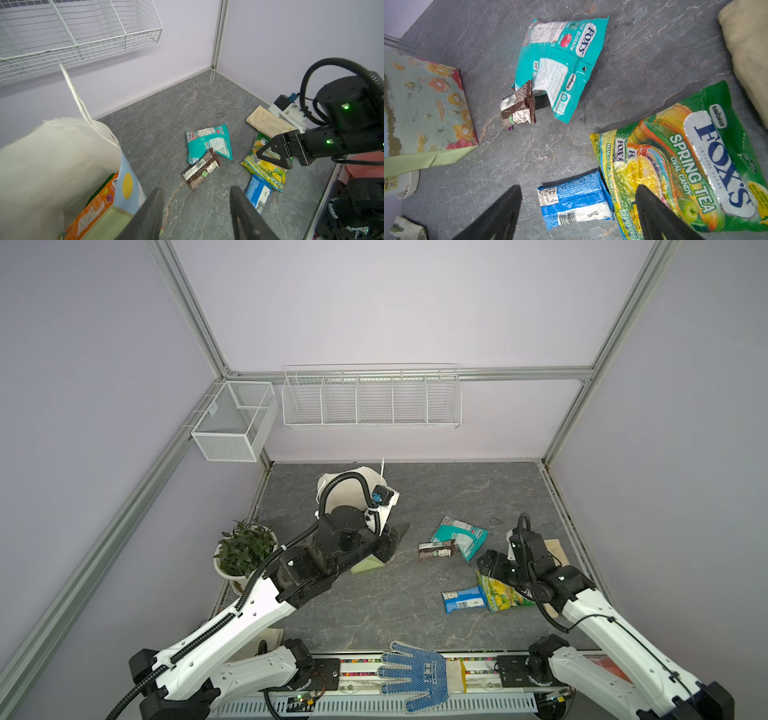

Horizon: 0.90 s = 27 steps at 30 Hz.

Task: Place the snacks into the paper bag
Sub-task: 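Withdraw the open left gripper from the bag toward the table, then reach the right gripper toward the blue biscuit packet while the left gripper waits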

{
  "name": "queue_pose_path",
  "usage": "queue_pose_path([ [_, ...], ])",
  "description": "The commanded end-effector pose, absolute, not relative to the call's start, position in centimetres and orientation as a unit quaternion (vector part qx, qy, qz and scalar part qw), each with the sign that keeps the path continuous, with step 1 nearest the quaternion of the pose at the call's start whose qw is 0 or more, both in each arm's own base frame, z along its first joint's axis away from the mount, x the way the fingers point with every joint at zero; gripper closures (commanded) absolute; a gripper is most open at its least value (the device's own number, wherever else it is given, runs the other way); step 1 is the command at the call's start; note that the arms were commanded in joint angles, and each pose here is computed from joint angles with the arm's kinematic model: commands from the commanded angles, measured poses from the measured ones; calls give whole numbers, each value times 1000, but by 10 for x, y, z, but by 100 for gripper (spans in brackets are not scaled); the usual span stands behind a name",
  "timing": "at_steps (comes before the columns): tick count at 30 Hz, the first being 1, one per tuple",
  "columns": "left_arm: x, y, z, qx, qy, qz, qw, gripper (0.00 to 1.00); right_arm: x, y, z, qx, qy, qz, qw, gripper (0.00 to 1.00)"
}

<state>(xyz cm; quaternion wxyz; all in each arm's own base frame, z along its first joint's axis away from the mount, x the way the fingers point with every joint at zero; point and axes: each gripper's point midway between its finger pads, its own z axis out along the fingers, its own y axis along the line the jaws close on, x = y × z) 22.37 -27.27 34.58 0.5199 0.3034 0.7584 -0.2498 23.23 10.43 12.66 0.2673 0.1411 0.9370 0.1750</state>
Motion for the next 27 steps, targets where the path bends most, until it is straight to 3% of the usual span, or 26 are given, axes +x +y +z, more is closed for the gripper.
queue_pose_path([
  [1,218,-288,331,325,759,-265,498,48,232,105,127,141,938,170,266,12],
  [14,218,-301,305,334,773,-258,474,48,223,117,123,118,946,184,238,11],
  [20,214,-305,281,333,782,-265,455,48,207,110,106,186,949,159,198,12],
  [27,208,-307,258,325,793,-272,438,48,200,109,107,225,944,130,203,11],
])
